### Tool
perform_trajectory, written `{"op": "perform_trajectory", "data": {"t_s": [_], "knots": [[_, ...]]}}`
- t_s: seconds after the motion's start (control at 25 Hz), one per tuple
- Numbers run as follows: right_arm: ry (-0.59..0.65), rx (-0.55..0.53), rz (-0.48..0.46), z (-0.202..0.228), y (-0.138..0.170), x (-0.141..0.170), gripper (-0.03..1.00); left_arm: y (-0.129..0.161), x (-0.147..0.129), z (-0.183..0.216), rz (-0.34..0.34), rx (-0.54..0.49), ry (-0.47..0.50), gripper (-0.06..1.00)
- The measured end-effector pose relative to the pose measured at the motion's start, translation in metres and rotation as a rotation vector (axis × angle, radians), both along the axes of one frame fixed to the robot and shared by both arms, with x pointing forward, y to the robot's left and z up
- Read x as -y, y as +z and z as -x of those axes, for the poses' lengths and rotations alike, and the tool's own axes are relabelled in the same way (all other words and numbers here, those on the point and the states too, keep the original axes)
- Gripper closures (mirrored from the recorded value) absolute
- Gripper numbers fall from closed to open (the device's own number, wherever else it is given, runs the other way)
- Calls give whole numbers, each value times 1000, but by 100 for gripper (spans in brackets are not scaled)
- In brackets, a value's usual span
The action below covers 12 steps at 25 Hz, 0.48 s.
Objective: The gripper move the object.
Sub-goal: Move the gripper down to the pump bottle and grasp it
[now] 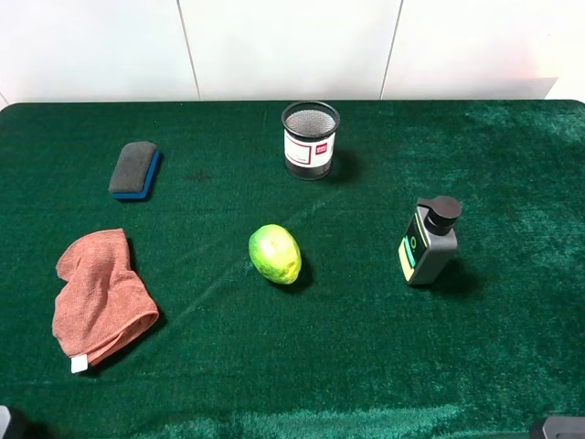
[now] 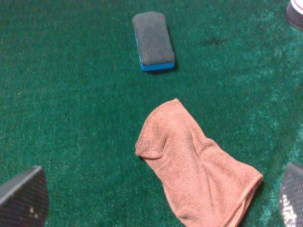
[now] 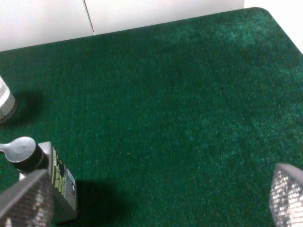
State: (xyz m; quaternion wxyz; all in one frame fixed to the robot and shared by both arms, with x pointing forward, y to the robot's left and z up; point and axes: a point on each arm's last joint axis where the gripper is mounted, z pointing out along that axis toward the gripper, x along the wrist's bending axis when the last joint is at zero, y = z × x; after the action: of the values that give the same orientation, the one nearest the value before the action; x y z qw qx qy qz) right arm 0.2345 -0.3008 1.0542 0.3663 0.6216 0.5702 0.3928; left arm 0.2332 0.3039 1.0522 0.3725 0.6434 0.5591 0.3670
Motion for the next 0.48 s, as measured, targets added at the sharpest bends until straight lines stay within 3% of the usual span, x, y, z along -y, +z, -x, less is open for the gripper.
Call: {"op": "perform_trajectory", "data": {"t_s": [0.48], "knots": [[0,0,0,0,0,0,27,0,0,0,0,0,0,-5]]}}
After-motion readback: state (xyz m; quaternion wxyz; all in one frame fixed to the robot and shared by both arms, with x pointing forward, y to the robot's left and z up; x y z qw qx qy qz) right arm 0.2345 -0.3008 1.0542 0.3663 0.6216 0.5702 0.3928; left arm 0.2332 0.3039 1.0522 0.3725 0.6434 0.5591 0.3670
